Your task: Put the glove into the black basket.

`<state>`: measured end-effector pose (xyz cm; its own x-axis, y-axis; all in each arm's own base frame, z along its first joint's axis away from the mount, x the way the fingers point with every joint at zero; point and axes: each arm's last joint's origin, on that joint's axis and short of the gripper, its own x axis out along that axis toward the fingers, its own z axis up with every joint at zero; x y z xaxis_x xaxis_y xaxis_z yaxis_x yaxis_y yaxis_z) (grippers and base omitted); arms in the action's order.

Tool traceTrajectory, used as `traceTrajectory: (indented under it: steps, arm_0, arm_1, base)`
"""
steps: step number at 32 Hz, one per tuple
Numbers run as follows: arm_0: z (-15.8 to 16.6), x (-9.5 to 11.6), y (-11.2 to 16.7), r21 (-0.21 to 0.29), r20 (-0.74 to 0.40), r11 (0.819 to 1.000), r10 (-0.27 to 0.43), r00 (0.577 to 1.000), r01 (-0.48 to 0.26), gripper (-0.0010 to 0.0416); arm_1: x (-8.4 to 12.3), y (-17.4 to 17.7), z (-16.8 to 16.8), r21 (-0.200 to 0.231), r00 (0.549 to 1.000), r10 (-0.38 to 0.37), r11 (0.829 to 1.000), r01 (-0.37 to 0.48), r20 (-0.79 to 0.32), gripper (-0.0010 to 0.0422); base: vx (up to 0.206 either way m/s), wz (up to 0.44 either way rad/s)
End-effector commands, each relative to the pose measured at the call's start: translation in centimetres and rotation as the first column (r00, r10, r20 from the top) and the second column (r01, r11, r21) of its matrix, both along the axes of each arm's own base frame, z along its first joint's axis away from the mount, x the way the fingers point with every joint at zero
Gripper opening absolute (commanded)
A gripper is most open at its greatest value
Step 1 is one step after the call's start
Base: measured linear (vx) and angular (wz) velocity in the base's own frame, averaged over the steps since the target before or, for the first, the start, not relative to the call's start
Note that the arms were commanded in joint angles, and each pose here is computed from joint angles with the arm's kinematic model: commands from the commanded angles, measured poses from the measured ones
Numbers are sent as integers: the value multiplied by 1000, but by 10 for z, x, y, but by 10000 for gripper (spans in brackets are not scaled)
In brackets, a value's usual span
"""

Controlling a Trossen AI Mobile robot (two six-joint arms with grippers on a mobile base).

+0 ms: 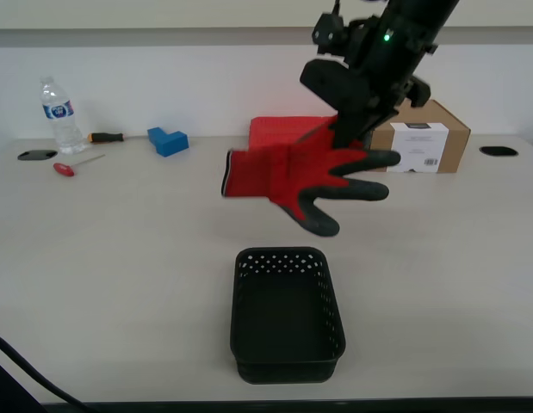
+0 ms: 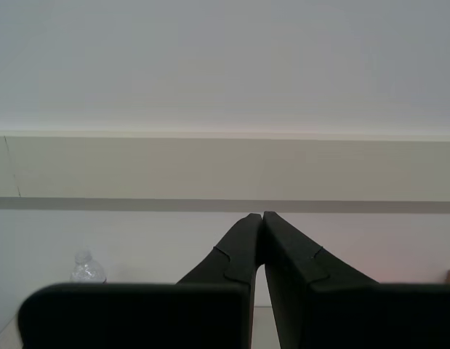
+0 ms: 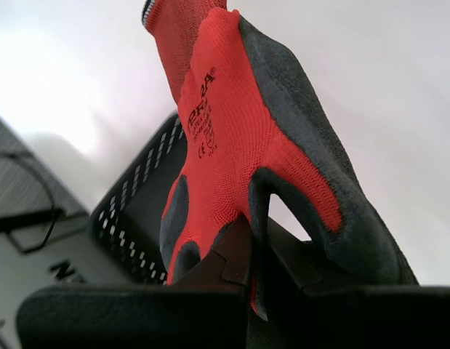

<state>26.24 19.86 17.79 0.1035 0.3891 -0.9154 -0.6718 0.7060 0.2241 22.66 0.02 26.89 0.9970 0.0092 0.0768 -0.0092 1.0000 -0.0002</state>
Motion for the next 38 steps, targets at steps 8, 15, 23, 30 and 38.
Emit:
traceTrajectory:
  steps: [8,15,23,30,38]
  arm_0:
    - [-76,-4,20,41,-305,995,102,947,-94,-1]
    - [-115,-2,26,7,-354,994,108,929,-113,-1]
    - [-144,12,41,-12,-354,988,142,924,-156,-1]
    - [-140,21,48,-11,-306,987,148,941,-159,-1]
    - [-141,18,49,-14,-340,993,104,935,-116,5]
  arm_1:
    - [0,0,1,0,1000,1,1000,-1,7,0]
    - [0,0,1,0,1000,2,1000,-2,6,0]
    - [0,0,1,0,1000,2,1000,-2,6,0]
    - [0,0,1,0,1000,2,1000,-2,7,0]
    - [0,0,1,0,1000,2,1000,-2,6,0]
  base:
    - [0,0]
    - [0,0]
    - [0,0]
    - [0,0]
    - [0,0]
